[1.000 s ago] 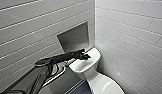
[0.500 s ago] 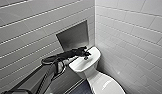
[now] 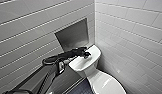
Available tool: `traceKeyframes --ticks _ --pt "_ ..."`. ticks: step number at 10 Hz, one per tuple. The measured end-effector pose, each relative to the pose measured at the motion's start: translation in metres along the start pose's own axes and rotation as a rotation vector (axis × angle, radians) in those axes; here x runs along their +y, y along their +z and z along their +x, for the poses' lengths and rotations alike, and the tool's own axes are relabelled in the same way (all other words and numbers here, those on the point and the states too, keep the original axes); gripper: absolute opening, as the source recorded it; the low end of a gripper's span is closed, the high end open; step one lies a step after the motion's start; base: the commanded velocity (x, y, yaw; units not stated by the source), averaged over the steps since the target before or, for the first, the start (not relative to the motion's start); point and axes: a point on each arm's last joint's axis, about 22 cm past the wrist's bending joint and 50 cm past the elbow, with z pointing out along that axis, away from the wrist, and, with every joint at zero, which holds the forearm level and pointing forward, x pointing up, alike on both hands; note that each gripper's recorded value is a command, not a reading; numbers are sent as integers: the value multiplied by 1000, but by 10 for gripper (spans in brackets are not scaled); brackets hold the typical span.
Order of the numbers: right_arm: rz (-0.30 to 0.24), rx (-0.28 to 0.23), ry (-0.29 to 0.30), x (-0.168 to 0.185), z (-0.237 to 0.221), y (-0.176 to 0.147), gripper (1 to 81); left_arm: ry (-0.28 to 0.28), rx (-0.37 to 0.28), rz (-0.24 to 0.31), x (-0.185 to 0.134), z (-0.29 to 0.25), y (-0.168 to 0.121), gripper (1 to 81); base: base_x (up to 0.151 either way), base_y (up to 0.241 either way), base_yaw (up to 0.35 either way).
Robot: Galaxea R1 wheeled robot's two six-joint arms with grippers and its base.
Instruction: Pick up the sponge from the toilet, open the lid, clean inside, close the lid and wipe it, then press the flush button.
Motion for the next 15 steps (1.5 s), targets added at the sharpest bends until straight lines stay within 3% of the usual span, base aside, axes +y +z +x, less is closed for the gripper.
traceKeyframes --ticks 6,10,15 --pt "0 0 0 0 0 0 10 8 3 12 -5 1 0 10 0 0 0" --pt "4 -1 0 -3 -1 1 10 -31 2 60 -36 -18 3 10 0 0 0" --pt "9 -2 1 -8 -2 2 10 -32 55 90 -52 -12 3 10 0 0 0"
